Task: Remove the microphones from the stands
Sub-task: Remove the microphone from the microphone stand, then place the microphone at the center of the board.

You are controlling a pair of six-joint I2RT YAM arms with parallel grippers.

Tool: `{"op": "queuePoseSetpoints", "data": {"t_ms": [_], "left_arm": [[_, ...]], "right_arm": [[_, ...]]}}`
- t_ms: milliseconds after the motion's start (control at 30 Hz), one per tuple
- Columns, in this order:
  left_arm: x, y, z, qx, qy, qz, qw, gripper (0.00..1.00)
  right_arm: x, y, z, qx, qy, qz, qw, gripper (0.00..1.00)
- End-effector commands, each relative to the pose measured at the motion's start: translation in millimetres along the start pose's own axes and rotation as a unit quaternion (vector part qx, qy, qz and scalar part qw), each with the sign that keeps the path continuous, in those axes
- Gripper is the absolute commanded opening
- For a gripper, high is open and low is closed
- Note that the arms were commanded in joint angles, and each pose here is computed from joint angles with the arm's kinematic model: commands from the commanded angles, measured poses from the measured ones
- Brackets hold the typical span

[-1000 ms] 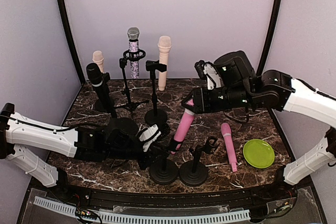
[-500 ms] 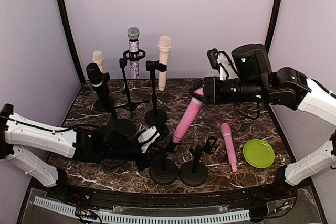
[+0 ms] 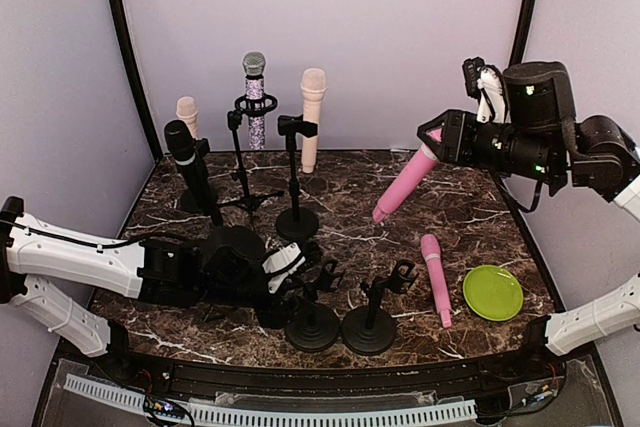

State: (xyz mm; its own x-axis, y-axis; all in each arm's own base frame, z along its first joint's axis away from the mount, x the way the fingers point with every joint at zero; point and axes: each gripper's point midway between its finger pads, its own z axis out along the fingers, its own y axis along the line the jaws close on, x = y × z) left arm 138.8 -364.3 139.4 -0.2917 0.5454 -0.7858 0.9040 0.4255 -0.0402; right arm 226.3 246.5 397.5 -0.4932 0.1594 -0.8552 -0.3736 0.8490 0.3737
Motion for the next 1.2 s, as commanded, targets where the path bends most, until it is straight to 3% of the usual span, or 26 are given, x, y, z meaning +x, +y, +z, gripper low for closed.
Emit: {"op": "queuePoseSetpoints", "data": {"t_ms": [0, 167, 433, 767, 1167], "left_arm": [[-32, 1, -13, -0.013, -0.025, 0.005, 1.000, 0.63], [-63, 2, -26, -0.019, -0.053, 0.010, 0.998, 0.73], [-106, 13, -63, -0.046, -0.107, -0.021, 0.993, 0.81], [-82, 44, -62, -0.072, -0.082, -0.114, 0.987, 0.82], [-58, 47, -55, -0.078, -0.058, -0.133, 0.986, 0.82]], "right_arm": [[-13, -42, -11, 0.100, -0.019, -0.020, 0.995, 0.28], [15, -70, 5, 0.126, 0.036, -0.020, 0.991, 0.29], [87, -93, 23, 0.142, 0.155, -0.032, 0.977, 0.30], [152, -94, 28, 0.113, 0.270, -0.042, 0.955, 0.31], [192, -103, 59, 0.139, 0.339, -0.055, 0.929, 0.32]]}}
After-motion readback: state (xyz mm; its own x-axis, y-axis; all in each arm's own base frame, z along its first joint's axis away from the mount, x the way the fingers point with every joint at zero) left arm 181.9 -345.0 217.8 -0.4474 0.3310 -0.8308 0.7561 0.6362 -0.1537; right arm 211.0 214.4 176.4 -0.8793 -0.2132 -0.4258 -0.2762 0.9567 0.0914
